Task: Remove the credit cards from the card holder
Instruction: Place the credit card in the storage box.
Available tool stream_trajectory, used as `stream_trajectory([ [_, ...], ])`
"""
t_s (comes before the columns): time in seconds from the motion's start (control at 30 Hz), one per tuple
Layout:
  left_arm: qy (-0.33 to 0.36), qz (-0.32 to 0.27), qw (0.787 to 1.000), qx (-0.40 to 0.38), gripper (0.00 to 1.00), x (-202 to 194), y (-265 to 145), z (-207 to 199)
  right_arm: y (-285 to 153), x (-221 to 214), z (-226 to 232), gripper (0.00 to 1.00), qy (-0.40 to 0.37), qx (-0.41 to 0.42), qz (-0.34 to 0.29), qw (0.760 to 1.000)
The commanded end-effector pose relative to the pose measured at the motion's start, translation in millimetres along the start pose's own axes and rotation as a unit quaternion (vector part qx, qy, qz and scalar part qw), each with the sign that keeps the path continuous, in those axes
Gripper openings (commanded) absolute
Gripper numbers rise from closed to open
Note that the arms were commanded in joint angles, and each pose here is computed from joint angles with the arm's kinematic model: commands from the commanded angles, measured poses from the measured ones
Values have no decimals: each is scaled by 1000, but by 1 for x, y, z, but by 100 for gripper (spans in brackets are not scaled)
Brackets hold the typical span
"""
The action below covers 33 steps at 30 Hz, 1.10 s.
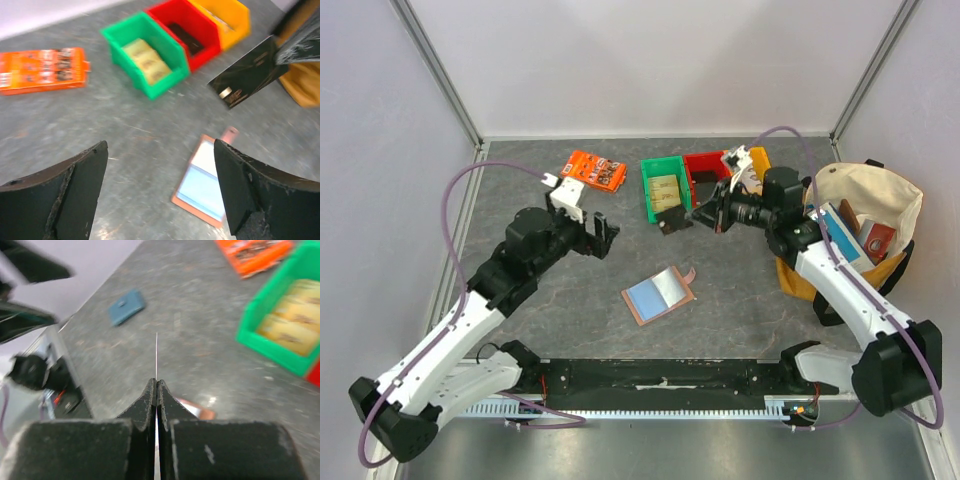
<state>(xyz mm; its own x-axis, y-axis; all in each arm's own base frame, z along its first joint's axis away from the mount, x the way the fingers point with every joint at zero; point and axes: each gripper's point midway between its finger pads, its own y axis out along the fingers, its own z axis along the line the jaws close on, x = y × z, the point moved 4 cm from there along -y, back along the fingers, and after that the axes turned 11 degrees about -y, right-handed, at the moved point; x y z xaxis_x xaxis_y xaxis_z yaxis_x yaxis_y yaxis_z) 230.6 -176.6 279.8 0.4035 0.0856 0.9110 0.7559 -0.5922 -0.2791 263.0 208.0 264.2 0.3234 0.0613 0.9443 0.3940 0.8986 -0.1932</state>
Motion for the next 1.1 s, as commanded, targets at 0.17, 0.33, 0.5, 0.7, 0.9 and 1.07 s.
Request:
stream_trajectory([
  [0.17,-20,-162,954,253,97,37,-50,83,-28,26,-121,0,43,-328,62,942],
  [0.33,-62,-194,932,298,99,39,-70,105,-21,18,-171,0,44,-392,100,913],
  [0.5,-77,-219,924,303,99,44,-81,109,1,-4,-211,0,66,-398,132,906],
  [0.7,-80,-244,919,301,99,48,-91,109,42,-22,-230,0,103,-336,129,927],
  [0.9,-86,-256,913,307,99,49,-97,110,55,-41,-243,0,134,-337,140,921],
  [1.07,-96,-279,899,324,99,51,-108,113,22,-19,-240,45,109,-414,131,894],
])
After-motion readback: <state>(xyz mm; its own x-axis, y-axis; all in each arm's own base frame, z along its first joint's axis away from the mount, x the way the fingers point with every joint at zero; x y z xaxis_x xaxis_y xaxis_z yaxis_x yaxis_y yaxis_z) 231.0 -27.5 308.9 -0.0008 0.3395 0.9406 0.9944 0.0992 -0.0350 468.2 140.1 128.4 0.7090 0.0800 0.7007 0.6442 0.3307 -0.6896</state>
